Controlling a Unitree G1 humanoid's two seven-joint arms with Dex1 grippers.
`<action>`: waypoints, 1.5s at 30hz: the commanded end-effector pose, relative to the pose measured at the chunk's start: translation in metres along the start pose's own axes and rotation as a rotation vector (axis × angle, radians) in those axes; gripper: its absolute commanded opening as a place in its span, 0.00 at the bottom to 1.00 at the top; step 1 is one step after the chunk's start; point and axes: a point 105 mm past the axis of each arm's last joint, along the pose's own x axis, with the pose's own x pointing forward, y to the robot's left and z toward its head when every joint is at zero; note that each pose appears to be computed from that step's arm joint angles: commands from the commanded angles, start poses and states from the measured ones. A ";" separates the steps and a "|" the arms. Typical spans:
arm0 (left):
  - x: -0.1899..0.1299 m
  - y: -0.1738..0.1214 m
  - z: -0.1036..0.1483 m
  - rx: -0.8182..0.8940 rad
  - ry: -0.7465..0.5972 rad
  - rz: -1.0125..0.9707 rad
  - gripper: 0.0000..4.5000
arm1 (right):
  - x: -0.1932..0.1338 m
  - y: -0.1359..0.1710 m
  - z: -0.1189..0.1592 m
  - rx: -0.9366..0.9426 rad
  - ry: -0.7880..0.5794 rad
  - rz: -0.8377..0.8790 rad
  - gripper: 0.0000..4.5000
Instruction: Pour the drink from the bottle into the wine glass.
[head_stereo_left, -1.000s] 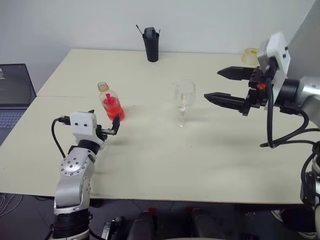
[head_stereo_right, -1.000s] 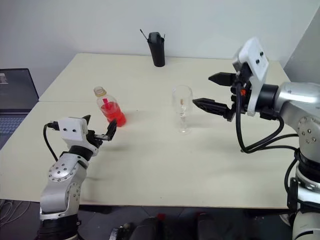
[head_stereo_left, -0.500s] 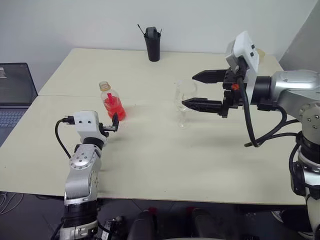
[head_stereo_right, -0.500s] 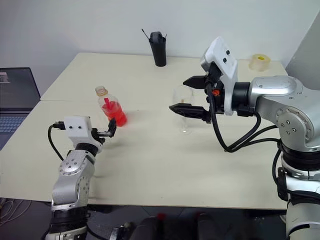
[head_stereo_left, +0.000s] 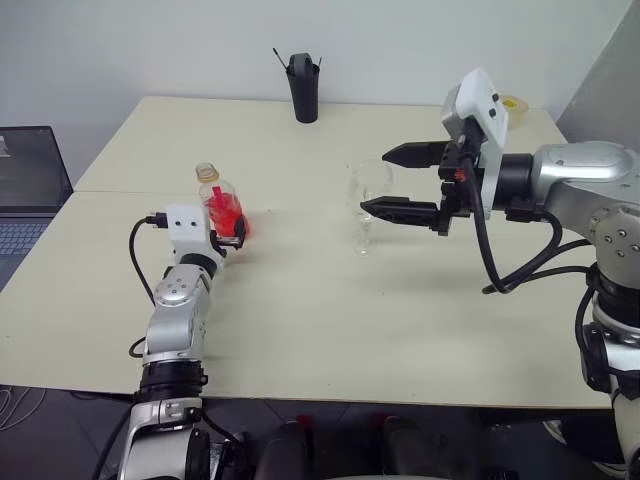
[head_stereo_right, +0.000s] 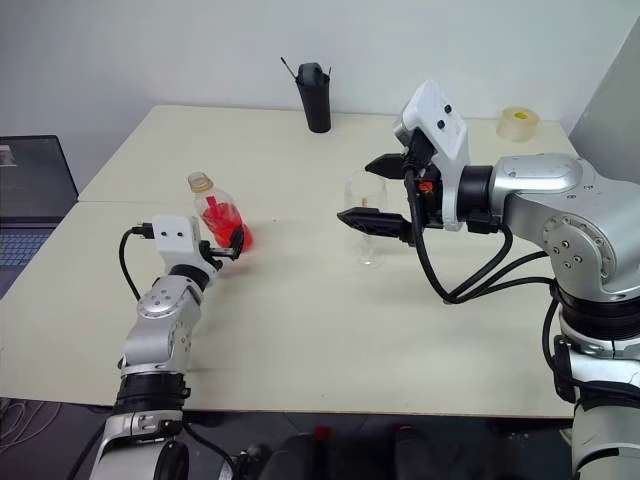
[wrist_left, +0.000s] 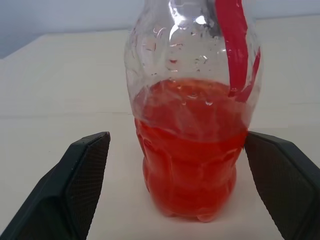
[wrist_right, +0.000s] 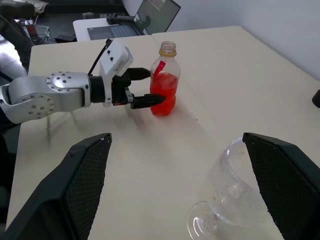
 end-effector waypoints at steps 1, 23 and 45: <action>0.008 -0.004 0.015 0.032 -0.052 -0.029 1.00 | -0.002 0.003 0.016 -0.066 -0.039 -0.009 1.00; 0.031 -0.015 0.027 0.070 -0.117 -0.136 0.42 | -0.002 -0.001 0.012 -0.088 -0.021 -0.052 1.00; 0.019 -0.092 0.150 0.472 -0.434 -0.625 0.31 | -0.041 -0.016 -0.039 0.017 -0.012 -0.181 1.00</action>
